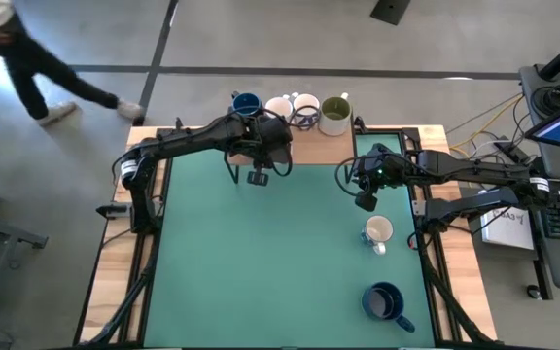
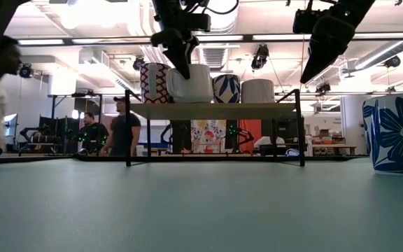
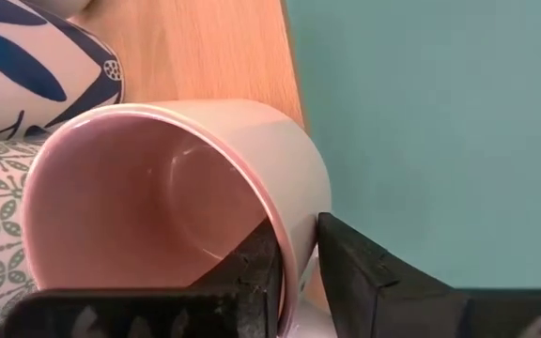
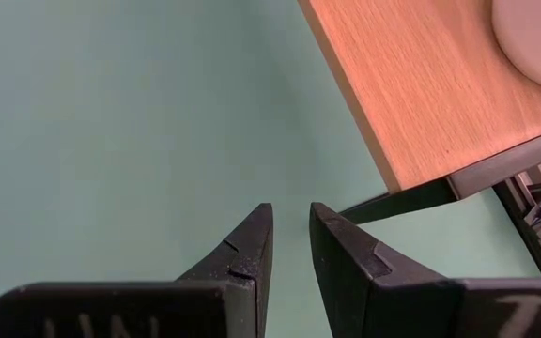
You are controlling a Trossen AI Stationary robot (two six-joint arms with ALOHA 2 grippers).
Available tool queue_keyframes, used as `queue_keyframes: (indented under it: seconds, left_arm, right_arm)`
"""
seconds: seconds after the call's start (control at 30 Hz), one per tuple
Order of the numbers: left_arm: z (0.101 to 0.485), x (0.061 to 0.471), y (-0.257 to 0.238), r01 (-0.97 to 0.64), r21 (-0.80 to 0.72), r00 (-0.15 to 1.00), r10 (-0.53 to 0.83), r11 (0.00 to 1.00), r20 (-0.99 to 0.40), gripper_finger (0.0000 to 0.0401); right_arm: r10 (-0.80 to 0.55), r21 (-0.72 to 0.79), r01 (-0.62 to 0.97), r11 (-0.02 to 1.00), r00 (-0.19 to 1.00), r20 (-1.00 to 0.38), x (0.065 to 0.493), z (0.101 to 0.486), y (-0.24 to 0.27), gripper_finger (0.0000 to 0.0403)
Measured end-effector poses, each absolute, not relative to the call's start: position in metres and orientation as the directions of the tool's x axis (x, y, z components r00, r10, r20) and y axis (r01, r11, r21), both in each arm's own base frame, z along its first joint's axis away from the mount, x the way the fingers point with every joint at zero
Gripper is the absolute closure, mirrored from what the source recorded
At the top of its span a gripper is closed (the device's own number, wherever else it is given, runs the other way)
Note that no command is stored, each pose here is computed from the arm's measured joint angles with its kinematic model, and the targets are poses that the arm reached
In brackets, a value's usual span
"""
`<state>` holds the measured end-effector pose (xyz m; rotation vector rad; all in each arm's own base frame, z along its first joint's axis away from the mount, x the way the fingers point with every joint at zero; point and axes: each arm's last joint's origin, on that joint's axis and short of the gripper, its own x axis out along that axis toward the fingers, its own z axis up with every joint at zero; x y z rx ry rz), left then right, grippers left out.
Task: Place coffee mugs
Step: Put the brown mug on the shelf
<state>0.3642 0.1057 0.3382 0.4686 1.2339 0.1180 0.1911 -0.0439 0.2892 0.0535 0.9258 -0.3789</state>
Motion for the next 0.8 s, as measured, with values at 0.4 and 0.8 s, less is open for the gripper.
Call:
queue_keyframes:
  seconds: [0.4,0.8]
  left_arm:
    - [0.3386,0.3648,0.1060,0.158,0.420,0.340,0.350,0.894,-0.873,0.0319]
    - [0.3396,0.3669,0.1068,0.154,0.438,0.357,0.364,0.886,-0.860,0.0319]
  right_arm:
    - [-0.296,-0.116,0.342,0.933,0.540,-0.788,0.1911,0.2892,-0.0439,0.0339]
    - [-0.296,-0.116,0.342,0.933,0.540,-0.788,0.1912,0.2892,-0.0439,0.0339]
